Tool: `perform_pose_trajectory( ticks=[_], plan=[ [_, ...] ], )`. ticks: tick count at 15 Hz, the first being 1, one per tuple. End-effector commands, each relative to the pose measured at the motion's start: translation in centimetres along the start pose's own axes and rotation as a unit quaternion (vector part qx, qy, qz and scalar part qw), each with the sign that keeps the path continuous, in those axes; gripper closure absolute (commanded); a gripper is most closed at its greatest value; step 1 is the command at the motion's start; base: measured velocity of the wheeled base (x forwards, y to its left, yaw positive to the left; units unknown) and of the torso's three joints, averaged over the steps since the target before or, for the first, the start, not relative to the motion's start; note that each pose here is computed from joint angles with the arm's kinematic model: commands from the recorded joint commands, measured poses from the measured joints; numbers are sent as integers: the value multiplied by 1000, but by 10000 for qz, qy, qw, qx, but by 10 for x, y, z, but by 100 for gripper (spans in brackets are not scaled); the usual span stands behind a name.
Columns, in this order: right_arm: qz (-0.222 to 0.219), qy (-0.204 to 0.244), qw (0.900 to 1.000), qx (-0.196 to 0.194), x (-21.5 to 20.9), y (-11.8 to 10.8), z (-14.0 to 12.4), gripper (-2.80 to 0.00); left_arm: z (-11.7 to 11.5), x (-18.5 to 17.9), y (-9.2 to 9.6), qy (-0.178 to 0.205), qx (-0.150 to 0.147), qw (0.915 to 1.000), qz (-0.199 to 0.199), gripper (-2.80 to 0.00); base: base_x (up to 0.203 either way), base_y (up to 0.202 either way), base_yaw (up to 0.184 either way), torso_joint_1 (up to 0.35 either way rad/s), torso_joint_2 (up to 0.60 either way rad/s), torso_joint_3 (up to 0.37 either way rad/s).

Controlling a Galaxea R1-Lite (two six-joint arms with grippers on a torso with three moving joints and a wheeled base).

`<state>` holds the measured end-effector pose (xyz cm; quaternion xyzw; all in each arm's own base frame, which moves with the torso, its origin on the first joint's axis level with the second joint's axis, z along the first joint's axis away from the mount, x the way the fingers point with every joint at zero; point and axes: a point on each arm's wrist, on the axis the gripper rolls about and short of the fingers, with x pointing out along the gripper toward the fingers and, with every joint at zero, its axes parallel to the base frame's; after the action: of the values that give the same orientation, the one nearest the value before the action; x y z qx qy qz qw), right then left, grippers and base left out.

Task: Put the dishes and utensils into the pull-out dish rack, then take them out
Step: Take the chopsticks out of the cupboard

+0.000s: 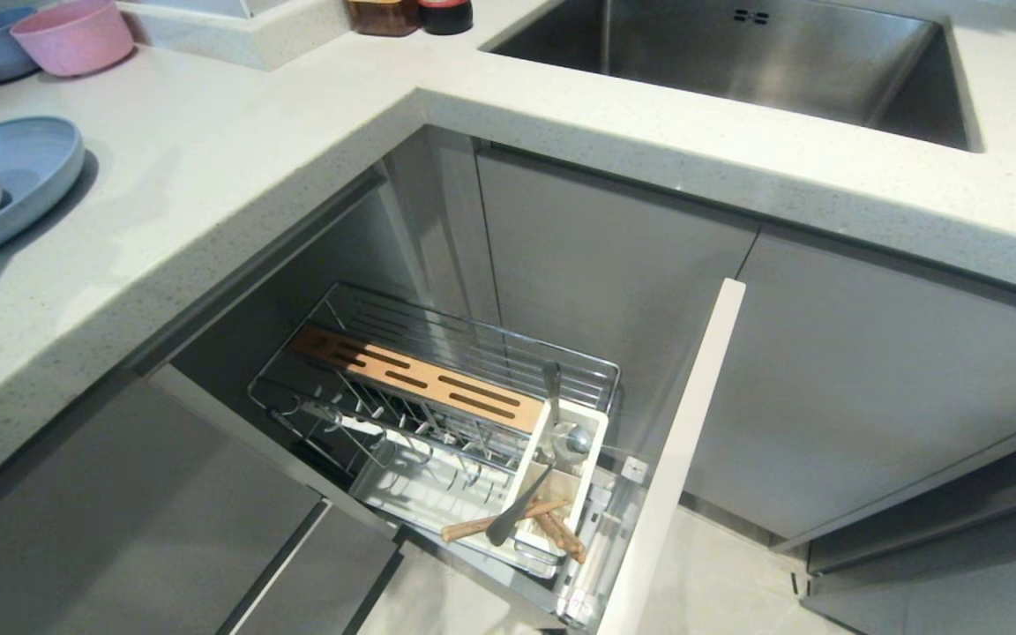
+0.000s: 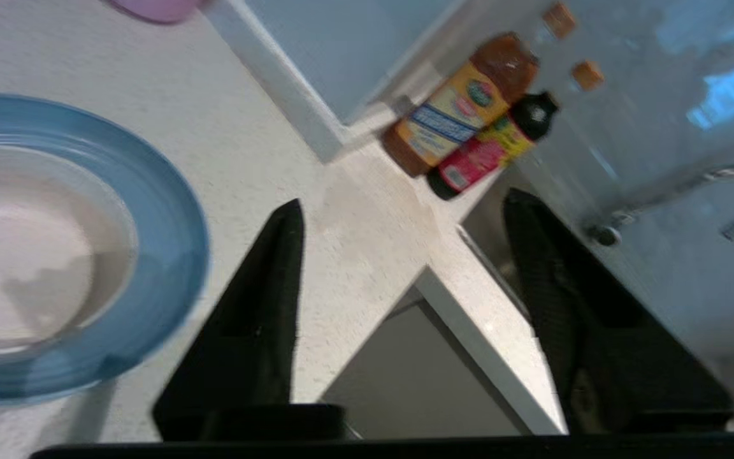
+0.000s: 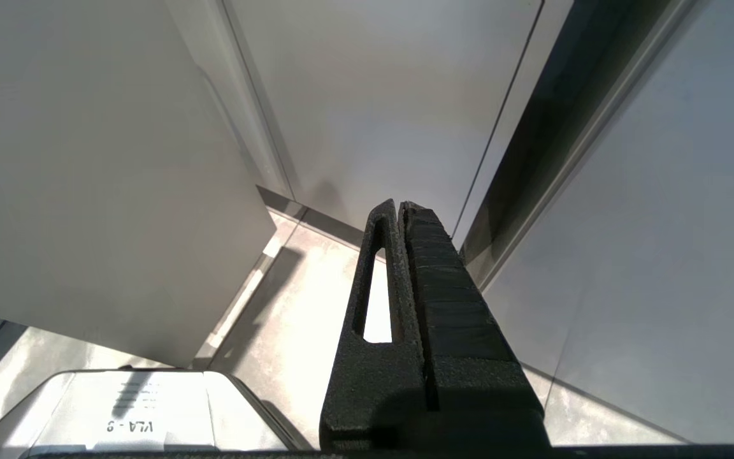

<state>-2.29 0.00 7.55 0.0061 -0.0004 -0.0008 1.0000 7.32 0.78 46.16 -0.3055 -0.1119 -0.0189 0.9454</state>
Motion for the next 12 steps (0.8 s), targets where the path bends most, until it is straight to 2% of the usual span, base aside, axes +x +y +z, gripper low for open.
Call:
perform_pose_trajectory(
  ticks=[1,3,5,6,8,9,10,12],
  plan=[
    [1,12,10000,0,0,0,0,0,-2,-8,-5,75,-70,9995,-315,0,0,0,0,0,0,0],
    [1,10,10000,0,0,0,0,0,-10,-7,-9,447,-198,9958,-769,0,0,0,0,0,0,0],
    [1,8,10000,0,0,0,0,0,-27,-1,-10,1014,-250,9880,-1135,0,0,0,0,0,0,0],
    [1,4,10000,0,0,0,0,0,-37,6,-10,1284,-126,9842,-1216,0,0,0,0,0,0,0],
    [2,-97,10000,1,-2,0,6,0,-67,25,-11,1956,226,9703,-1405,0,0,0,0,0,0,0],
    [1,-30,10000,1,0,0,2,0,-82,34,-14,2286,361,9616,-1476,0,0,0,0,0,0,0],
    [1,12,10000,0,0,0,0,0,-102,42,-15,2779,545,9482,-1436,0,0,0,0,0,0,0],
    [1,12,10000,0,0,0,0,0,-134,50,-18,3697,900,9143,-1389,0,0,0,0,0,0,0]
  ],
)
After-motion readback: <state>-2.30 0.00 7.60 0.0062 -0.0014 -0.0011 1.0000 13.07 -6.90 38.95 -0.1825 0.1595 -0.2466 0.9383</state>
